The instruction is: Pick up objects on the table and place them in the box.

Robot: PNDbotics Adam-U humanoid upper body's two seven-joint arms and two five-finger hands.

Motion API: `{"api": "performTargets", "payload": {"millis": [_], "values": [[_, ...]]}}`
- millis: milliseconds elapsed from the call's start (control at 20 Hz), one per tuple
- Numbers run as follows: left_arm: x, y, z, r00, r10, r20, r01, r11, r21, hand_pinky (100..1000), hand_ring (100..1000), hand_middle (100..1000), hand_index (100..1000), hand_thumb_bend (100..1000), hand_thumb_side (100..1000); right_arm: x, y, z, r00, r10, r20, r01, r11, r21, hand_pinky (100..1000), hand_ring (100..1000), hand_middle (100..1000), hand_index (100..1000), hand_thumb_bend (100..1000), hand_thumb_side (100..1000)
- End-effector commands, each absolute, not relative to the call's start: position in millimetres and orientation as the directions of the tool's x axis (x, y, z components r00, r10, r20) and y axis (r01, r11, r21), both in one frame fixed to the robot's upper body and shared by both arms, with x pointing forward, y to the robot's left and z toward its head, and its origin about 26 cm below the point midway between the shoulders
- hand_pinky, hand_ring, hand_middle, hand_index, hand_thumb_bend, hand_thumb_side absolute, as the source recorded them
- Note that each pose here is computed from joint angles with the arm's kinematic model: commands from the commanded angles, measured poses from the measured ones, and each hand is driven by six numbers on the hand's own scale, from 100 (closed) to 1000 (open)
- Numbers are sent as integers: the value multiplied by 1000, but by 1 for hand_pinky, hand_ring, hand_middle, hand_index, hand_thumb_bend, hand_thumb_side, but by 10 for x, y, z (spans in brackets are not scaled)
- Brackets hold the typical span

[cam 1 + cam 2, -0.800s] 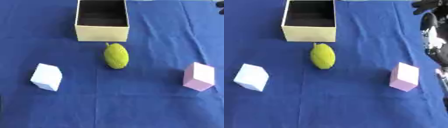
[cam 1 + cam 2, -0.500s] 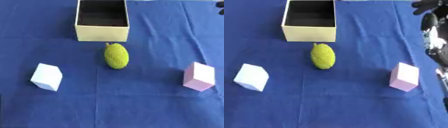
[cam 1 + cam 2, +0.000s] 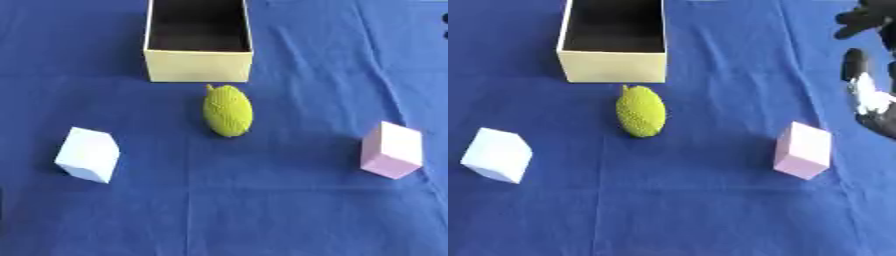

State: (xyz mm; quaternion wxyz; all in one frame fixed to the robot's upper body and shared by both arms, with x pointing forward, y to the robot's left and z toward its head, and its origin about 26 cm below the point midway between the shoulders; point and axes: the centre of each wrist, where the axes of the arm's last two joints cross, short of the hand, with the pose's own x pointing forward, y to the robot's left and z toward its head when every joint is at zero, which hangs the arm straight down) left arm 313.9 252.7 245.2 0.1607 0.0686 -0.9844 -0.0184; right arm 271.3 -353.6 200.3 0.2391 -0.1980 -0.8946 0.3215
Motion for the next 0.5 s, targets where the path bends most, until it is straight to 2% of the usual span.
{"api": "performTargets", "payload": {"millis": [50, 250, 350, 500], "values": [[3091, 2604, 2525, -941, -184, 285, -165, 982, 89, 828, 714, 657, 802, 100, 600, 2641, -3663, 2151, -780, 587, 217, 226, 588, -777, 896, 793, 635, 875, 100, 410], [3078, 2680, 2538, -933, -232, 273, -207, 971, 117, 830, 725, 666, 802, 100, 594, 2556, -3770, 2104, -711, 675, 196, 208, 469, -858, 897, 813, 686, 879, 100, 299], [3072, 2713, 2545, -930, -254, 266, -227, 965, 128, 830, 724, 665, 801, 100, 593, 2519, -3813, 2086, -675, 716, 178, 187, 399, -898, 899, 826, 720, 888, 100, 284], [3065, 2743, 2531, -924, -275, 267, -247, 960, 134, 830, 723, 664, 801, 100, 592, 2489, -3854, 2108, -636, 762, 125, 156, 286, -946, 903, 847, 768, 901, 100, 318]]}}
